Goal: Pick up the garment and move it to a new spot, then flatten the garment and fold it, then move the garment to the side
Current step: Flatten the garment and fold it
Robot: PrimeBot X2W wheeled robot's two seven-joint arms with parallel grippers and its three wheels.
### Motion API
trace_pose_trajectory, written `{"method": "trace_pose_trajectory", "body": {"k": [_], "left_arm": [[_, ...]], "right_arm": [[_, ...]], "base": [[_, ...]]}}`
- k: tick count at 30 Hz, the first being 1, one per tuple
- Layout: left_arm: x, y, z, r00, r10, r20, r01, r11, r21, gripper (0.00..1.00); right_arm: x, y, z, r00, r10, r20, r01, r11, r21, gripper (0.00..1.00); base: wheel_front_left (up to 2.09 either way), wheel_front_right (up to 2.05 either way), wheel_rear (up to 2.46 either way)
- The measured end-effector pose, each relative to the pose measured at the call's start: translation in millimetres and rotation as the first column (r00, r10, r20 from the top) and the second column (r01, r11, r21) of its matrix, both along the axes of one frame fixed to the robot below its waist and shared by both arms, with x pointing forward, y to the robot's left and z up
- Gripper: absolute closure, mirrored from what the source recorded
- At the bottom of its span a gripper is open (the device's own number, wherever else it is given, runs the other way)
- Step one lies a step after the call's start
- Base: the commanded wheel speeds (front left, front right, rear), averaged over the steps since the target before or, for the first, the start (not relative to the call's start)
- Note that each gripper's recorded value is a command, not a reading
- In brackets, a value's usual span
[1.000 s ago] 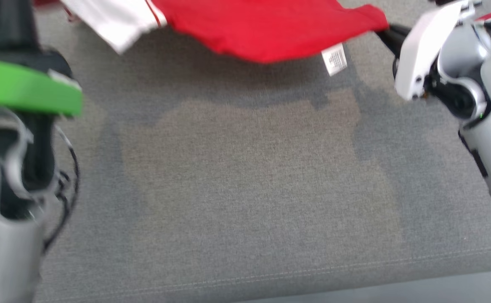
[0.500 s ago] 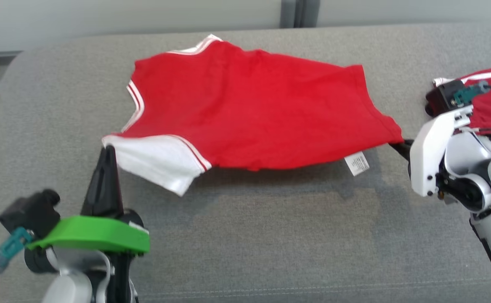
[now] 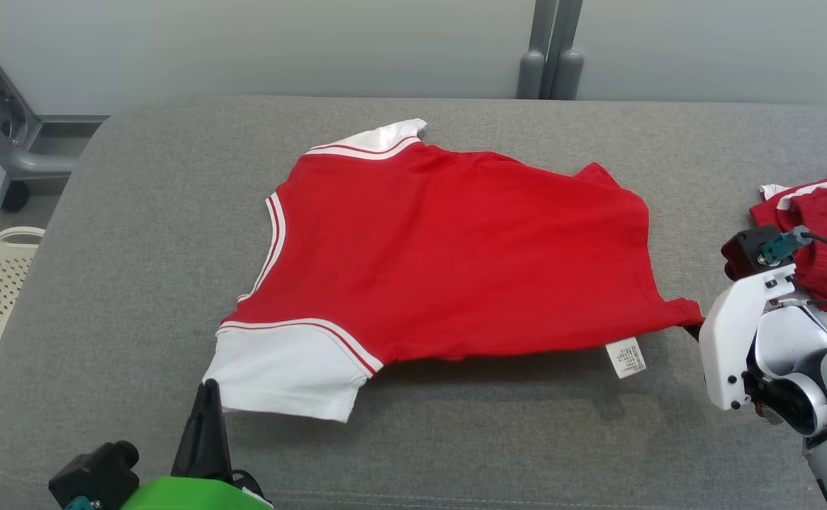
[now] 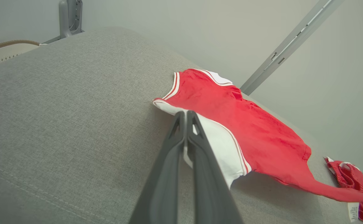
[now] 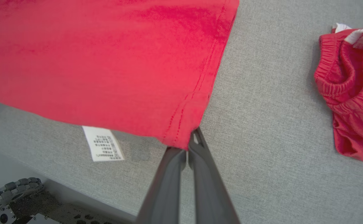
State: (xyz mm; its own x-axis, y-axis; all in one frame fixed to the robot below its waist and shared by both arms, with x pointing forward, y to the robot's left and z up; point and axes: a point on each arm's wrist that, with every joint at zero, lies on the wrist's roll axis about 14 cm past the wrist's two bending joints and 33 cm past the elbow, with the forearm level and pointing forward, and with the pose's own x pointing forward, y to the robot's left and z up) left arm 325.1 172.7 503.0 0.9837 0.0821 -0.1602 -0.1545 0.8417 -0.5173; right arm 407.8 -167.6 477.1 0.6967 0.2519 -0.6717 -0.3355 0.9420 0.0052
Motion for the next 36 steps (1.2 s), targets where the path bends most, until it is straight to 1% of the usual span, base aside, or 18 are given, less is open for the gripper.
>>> {"method": "trace_pose_trajectory", "body": {"k": [9,12,16,18,22,27,29,36], "left_arm": [[-34.7,-10.2,-26.8,0.994,-0.022,-0.11,0.018,0.999,-0.03,1.0],[-44.7,-9.9,-32.0,0.99,-0.029,-0.138,0.026,0.999,-0.022,1.0],[-50.5,-4.2,-32.8,0.988,-0.042,-0.149,0.048,0.998,0.034,1.0],[-49.5,-6.1,-31.5,0.986,-0.063,-0.153,0.07,0.997,0.043,1.0],[-23.6,-14.9,-10.5,0.986,-0.14,-0.087,0.149,0.983,0.109,1.0],[19.8,-26.8,6.2,0.975,-0.216,-0.06,0.223,0.956,0.192,1.0],[37.7,-32.8,8.7,0.97,-0.237,-0.061,0.245,0.947,0.21,1.0],[93.3,-41.0,9.6,0.967,-0.25,-0.056,0.256,0.94,0.226,1.0]], "right_arm": [[-19.7,-11.7,-27.1,0.998,0.001,-0.068,-0.008,0.994,-0.105,1.0],[-30.0,-14.5,-36.0,0.995,-0.008,-0.103,-0.004,0.994,-0.113,1.0],[-47.9,-15.2,-45.6,0.987,-0.004,-0.159,-0.015,0.993,-0.117,1.0],[-49.0,-12.8,-41.0,0.99,-0.003,-0.144,-0.011,0.995,-0.095,1.0],[-42.9,-3.5,-31.1,0.995,0.001,-0.103,-0.006,0.999,-0.044,1.0],[-26.1,10.5,-19.5,0.999,-0.005,-0.048,0.006,1.0,0.024,1.0],[-17.6,14.4,-16.0,0.999,-0.005,-0.036,0.007,0.999,0.037,1.0],[10.5,17.6,-14.6,0.999,-0.039,-0.024,0.04,0.997,0.063,1.0]], "base": [[0.0,0.0,0.0],[0.0,0.0,0.0],[0.0,0.0,0.0],[0.0,0.0,0.0],[0.0,0.0,0.0],[0.0,0.0,0.0],[0.0,0.0,0.0],[0.0,0.0,0.0]]}}
